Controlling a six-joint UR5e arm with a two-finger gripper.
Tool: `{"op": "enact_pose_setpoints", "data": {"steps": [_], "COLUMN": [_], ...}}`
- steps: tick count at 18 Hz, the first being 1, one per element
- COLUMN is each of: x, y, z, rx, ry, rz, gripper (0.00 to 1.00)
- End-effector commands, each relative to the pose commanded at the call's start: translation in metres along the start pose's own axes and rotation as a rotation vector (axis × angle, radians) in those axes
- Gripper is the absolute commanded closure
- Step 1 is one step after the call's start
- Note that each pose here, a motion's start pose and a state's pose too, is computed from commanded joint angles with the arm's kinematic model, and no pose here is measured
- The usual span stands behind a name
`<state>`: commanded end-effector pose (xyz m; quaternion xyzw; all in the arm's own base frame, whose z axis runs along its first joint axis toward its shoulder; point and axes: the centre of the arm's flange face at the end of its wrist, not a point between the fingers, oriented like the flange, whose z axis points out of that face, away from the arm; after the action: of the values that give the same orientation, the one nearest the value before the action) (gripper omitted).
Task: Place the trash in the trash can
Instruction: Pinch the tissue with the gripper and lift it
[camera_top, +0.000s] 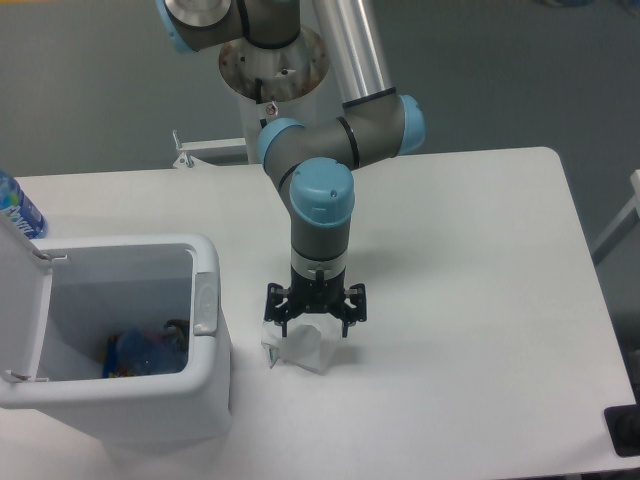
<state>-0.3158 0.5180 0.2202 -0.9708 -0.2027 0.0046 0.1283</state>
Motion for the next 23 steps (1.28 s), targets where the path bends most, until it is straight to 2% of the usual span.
{"op": "enact_pose_setpoints", "data": {"steps": [9,10,11,16,17,23], "x": [0.006,0.006,0.006,0.005,0.005,-0.013], "y": [0.002,0.002,0.002,0.001,0.000,-0.006], "z": [0.016,0.017,0.018,0.012,0.010,-0.004], "rx": [-0.027,-0.032,-0.033,-0.026,-0.023,0.009], "ry": [0.002,-0.006,-0.006,-0.012,-0.013,-0.027], "rz": [-0.010,-0.008,-0.010,-0.010,-0.008,-0.016], "gripper": [0.00,0.04,0.13,0.91,1.00,1.00]}}
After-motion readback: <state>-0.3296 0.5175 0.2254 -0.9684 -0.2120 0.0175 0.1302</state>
